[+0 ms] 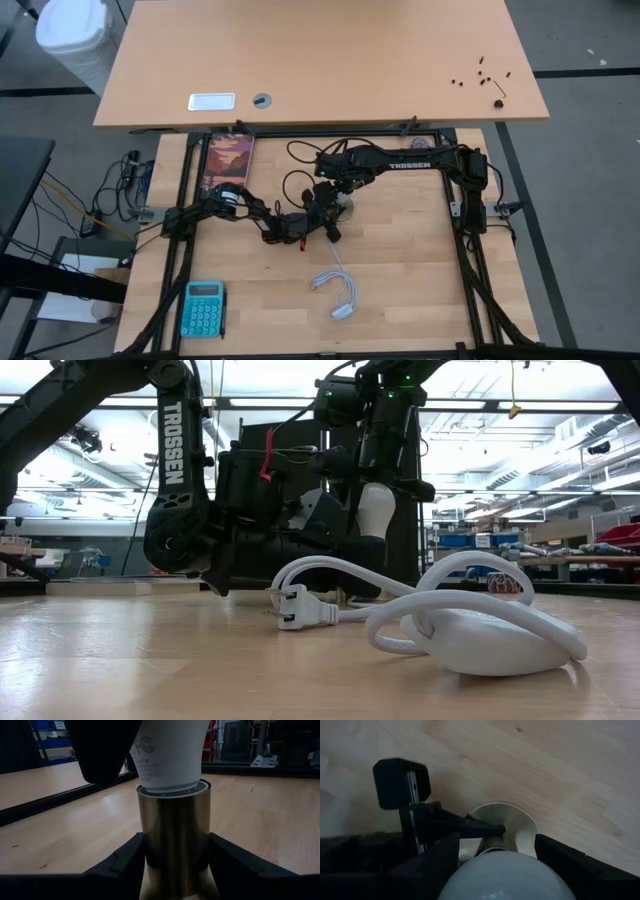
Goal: Screw lightbulb
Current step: Insert the lightbulb into the desk lamp
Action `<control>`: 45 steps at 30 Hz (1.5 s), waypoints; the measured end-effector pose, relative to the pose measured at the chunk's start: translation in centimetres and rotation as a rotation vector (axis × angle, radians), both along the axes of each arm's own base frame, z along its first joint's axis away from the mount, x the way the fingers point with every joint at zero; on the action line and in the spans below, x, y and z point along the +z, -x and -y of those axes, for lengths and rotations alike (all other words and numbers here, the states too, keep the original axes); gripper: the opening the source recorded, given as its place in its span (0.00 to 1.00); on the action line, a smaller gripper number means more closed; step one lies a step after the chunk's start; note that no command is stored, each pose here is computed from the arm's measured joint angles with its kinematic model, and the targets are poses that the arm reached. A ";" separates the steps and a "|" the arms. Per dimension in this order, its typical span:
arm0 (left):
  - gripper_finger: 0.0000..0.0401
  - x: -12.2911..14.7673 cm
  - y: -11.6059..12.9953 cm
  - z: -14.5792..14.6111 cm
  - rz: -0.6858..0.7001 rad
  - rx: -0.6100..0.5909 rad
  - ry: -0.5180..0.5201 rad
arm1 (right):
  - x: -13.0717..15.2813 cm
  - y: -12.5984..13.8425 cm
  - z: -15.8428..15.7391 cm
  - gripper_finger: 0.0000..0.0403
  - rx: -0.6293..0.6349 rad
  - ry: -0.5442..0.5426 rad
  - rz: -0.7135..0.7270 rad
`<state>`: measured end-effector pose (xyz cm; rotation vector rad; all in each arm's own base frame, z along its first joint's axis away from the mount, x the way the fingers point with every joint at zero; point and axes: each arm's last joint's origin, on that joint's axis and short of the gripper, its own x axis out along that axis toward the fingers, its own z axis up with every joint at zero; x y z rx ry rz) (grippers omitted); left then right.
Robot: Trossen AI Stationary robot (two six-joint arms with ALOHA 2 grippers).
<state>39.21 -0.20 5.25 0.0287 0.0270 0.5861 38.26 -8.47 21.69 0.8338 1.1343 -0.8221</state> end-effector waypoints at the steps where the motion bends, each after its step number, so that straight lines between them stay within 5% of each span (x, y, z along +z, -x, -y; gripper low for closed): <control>1: 0.49 0.0 0.0 0.0 0.001 0.000 0.001 | 0.0 0.0 0.0 0.67 0.025 -0.004 0.000; 13: 0.49 -0.1 0.0 0.2 -0.007 -0.020 0.018 | 1.8 -0.4 1.1 0.84 0.165 0.026 0.004; 23: 0.49 -0.2 0.0 0.2 -0.008 -0.016 0.033 | 2.2 -0.3 1.0 0.84 0.191 0.011 0.021; 31: 0.49 -0.3 0.0 0.2 -0.008 -0.011 0.047 | 5.9 1.0 2.1 0.84 0.183 0.067 0.158; 37: 0.49 -0.3 0.0 0.3 -0.012 -0.011 0.045 | 10.1 3.9 4.1 0.83 0.241 0.179 0.236; 45: 0.49 -0.3 0.0 0.3 -0.015 -0.037 0.045 | 13.0 11.2 3.9 0.81 0.442 0.193 0.057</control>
